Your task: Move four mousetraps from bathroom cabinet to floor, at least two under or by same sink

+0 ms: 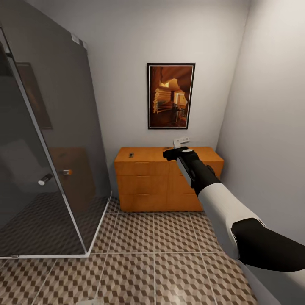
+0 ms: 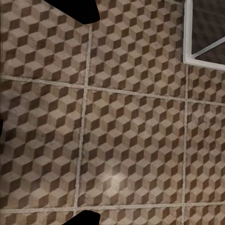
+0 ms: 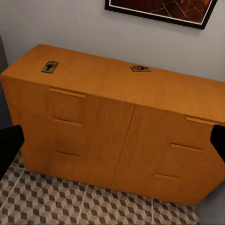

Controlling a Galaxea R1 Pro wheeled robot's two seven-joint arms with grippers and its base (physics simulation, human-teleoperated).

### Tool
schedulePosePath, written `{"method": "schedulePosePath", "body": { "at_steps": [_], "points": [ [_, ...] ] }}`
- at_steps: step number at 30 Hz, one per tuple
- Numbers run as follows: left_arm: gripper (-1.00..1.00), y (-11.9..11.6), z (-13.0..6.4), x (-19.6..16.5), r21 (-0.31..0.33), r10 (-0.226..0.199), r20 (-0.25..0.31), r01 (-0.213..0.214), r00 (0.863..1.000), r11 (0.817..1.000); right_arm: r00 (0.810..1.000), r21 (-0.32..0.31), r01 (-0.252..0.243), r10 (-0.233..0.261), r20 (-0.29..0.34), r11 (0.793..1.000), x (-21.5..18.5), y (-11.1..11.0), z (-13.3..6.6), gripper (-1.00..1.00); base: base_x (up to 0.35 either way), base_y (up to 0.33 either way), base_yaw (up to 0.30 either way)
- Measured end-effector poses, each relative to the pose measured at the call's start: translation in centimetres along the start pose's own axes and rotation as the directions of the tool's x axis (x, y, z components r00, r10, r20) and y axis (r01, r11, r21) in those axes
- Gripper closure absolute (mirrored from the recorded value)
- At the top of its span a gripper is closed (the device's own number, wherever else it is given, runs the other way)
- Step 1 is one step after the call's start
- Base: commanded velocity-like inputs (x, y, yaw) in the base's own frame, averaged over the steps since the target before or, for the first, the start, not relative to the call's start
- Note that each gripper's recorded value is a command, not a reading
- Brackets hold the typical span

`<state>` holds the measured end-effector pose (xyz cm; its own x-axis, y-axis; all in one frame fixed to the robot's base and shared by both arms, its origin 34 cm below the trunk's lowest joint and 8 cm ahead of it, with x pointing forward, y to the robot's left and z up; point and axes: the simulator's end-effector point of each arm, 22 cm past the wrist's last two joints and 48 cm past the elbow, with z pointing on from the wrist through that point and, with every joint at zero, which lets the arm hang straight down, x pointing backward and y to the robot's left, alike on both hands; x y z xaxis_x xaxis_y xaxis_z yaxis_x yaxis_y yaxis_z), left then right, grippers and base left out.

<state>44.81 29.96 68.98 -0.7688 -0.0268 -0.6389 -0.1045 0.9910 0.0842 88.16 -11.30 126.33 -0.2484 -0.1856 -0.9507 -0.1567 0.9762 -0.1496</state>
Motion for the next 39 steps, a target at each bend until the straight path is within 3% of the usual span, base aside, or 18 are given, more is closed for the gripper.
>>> {"method": "schedulePosePath", "body": {
  "at_steps": [15,25,39],
  "points": [
    [-1.00,0.0,0.1,0.6,-0.001,0.001,-0.014,-0.001,1.000,1.000,1.000,-0.006,-0.002,0.002,-0.018,1.000,1.2,0.2,0.7,-1.00,0.005,-0.005,0.241],
    [-1.00,0.1,0.1,1.1,-0.002,0.002,-0.024,-0.002,1.000,1.000,1.000,-0.009,-0.003,0.003,-0.030,1.000,2.0,0.3,1.2,-1.00,0.190,-0.173,0.232],
    [-1.00,0.0,0.1,1.3,-0.001,0.003,-0.027,-0.003,1.000,1.000,0.999,-0.009,-0.004,0.004,-0.033,1.000,2.2,0.3,1.3,-1.00,0.252,-0.225,0.025]
  ]
}}
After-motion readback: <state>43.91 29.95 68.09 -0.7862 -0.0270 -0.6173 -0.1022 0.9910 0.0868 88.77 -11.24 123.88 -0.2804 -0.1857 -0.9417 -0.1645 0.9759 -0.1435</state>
